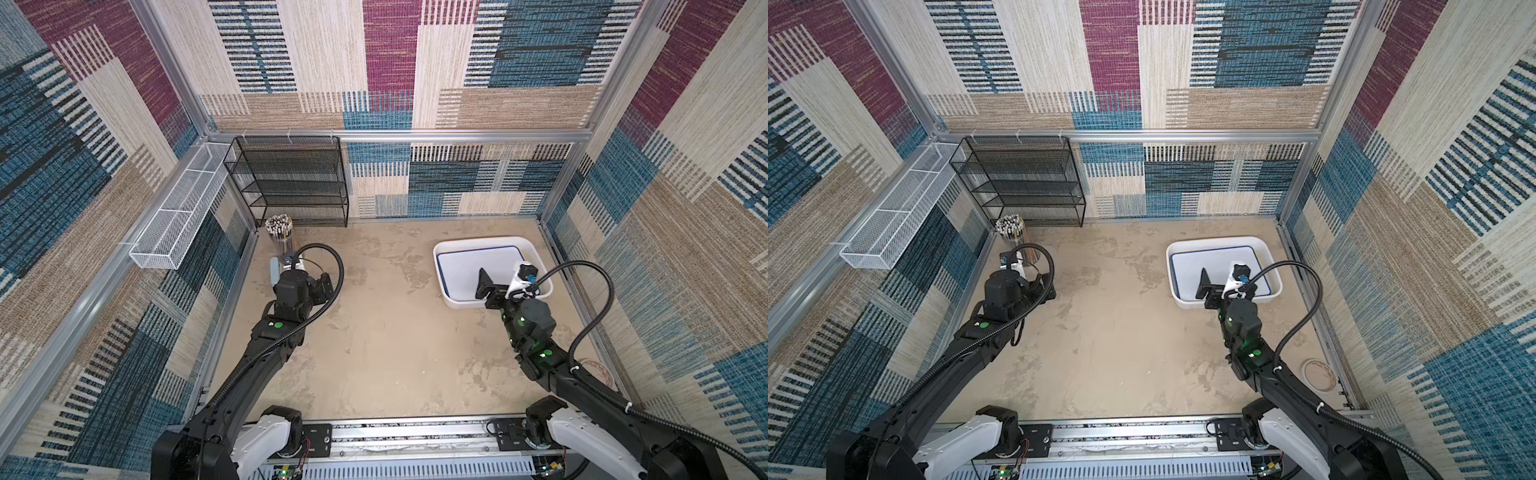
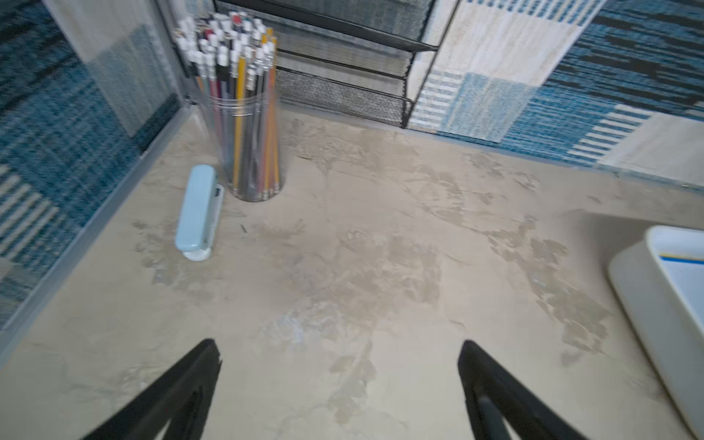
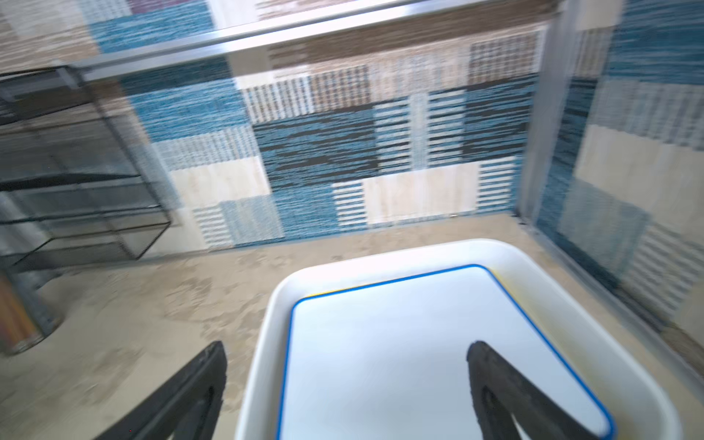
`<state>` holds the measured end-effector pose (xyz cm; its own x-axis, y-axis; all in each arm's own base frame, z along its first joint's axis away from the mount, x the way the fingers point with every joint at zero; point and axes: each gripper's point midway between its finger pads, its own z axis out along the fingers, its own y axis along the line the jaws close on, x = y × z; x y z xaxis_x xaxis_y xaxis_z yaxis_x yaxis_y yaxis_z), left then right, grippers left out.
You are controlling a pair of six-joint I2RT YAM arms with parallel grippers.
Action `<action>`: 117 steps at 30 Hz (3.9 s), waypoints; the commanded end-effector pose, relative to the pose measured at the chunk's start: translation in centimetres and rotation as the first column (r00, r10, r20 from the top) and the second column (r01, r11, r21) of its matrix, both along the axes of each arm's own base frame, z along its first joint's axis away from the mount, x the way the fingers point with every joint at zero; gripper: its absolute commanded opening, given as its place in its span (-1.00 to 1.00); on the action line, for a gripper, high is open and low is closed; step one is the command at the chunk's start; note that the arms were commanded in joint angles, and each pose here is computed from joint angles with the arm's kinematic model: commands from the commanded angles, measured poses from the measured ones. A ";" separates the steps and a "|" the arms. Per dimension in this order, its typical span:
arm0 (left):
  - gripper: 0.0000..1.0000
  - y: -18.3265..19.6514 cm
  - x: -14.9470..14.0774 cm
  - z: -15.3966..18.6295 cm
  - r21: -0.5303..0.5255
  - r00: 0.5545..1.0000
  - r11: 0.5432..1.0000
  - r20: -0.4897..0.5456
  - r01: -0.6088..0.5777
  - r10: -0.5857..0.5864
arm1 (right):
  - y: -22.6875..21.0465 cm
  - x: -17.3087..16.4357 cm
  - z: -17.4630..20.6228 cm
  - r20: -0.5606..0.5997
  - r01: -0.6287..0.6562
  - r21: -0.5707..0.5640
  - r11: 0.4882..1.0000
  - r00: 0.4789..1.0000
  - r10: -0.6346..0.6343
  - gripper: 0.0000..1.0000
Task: Put the whiteboard into the storage box
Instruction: Reset both arms
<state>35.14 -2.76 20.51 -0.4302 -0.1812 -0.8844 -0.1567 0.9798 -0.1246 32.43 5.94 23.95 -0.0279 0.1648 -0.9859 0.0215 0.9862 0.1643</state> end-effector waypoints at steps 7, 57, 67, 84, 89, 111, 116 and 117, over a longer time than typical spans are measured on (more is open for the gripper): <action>0.98 7.9 -0.3 -3.0 0.103 0.967 0.961 -0.003 -0.255 0.256 | -6.4 -2.2 -1.6 0.113 0.214 -0.019 0.977 0.971 -0.210 1.00; 0.99 3.5 5.4 -11.7 0.122 0.987 0.979 0.003 0.161 -0.162 | -7.5 4.5 -9.3 0.008 0.109 -0.125 0.986 0.994 -0.109 1.00; 0.98 3.4 5.3 -11.5 0.123 0.986 0.979 0.011 0.161 -0.163 | -7.6 4.5 -9.3 0.006 0.085 -0.112 0.990 0.996 -0.084 1.00; 0.99 3.4 5.3 -11.6 0.123 0.986 0.979 0.010 0.161 -0.164 | -7.6 4.5 -9.3 0.006 0.084 -0.112 0.990 0.996 -0.084 1.00; 0.99 3.4 5.3 -11.6 0.123 0.987 0.979 0.008 0.161 -0.163 | -7.6 4.5 -9.3 0.005 0.084 -0.112 0.990 0.996 -0.084 1.00; 0.99 3.4 5.4 -11.8 0.121 0.986 0.979 0.004 0.163 -0.165 | -7.6 4.5 -9.3 0.005 0.085 -0.112 0.990 0.996 -0.085 1.00; 0.99 3.4 5.3 -11.5 0.124 0.986 0.979 0.011 0.162 -0.164 | -7.6 4.5 -9.3 0.006 0.085 -0.112 0.990 0.996 -0.085 1.00; 0.99 3.4 5.3 -11.6 0.124 0.986 0.979 0.012 0.161 -0.164 | -7.6 4.5 -9.3 0.005 0.085 -0.112 0.990 0.996 -0.085 1.00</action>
